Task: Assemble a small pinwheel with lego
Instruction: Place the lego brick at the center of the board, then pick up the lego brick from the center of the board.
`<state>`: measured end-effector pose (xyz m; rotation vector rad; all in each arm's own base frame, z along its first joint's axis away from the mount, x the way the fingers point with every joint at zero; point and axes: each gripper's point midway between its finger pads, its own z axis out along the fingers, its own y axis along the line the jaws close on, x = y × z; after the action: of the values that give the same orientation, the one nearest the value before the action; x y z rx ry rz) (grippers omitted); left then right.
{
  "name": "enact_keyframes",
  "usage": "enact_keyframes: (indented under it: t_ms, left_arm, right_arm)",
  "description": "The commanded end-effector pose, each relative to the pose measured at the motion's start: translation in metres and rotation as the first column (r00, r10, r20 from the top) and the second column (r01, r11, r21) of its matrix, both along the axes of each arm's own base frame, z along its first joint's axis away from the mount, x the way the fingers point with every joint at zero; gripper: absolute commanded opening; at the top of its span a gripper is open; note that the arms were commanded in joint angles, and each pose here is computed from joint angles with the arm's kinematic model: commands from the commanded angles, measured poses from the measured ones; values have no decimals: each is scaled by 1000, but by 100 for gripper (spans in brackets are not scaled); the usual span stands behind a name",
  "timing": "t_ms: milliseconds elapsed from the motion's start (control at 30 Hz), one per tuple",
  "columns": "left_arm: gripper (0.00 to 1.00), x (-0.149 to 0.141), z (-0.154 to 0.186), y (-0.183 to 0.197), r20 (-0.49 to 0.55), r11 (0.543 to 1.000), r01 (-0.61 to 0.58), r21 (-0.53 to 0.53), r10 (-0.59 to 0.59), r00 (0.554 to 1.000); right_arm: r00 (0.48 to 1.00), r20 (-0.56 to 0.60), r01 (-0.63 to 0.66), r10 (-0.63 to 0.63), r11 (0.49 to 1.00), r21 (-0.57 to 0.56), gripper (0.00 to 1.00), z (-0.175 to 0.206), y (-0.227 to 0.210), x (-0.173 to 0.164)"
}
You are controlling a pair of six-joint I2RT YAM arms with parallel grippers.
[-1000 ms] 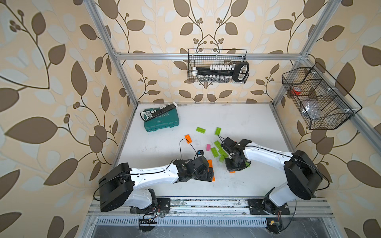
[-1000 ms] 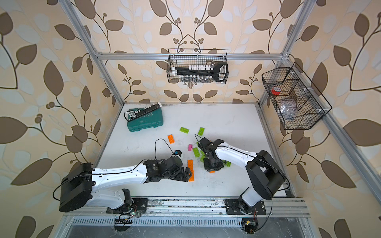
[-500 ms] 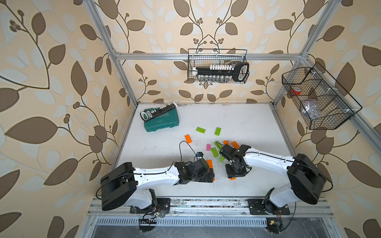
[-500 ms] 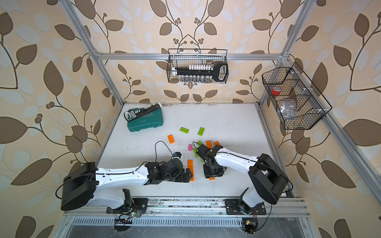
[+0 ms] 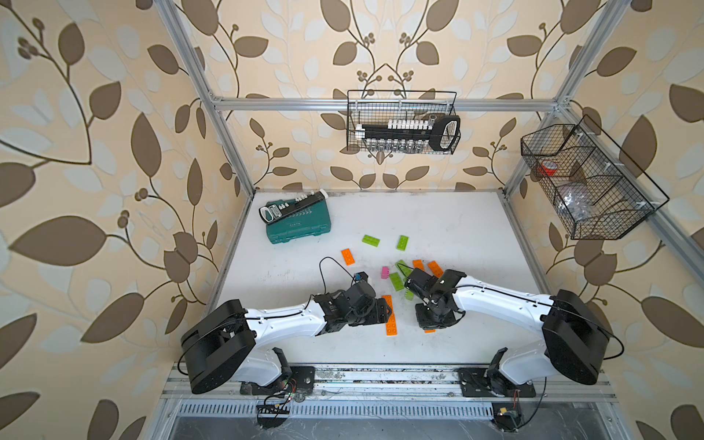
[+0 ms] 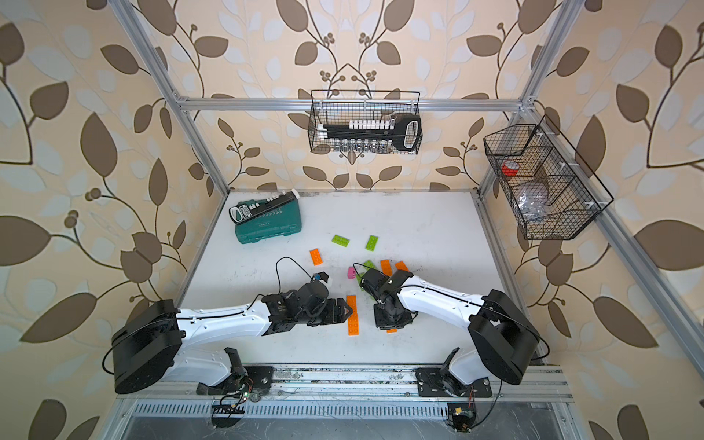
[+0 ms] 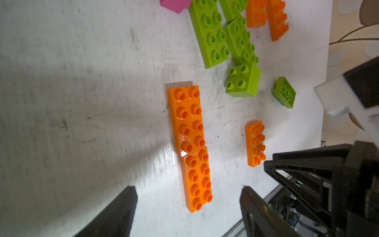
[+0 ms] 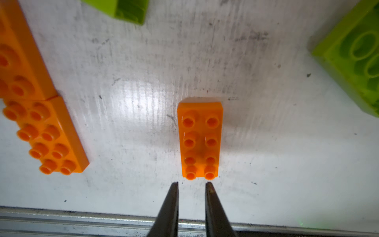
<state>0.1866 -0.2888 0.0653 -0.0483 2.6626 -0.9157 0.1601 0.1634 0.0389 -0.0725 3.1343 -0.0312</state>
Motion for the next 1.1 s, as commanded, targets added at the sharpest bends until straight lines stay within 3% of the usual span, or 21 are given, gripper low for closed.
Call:
enact_keyframes:
  t_ms: [0, 1067]
  left_arm:
    - [82, 1, 16, -5, 34, 998, 30, -56, -28, 999]
    - [83, -3, 9, -2, 15, 999, 42, -30, -41, 999]
  right_arm:
    - [1000, 10, 7, -6, 1000, -12, 19, -1, 3, 6]
    - [998, -60, 15, -18, 999, -48, 13, -21, 2, -8]
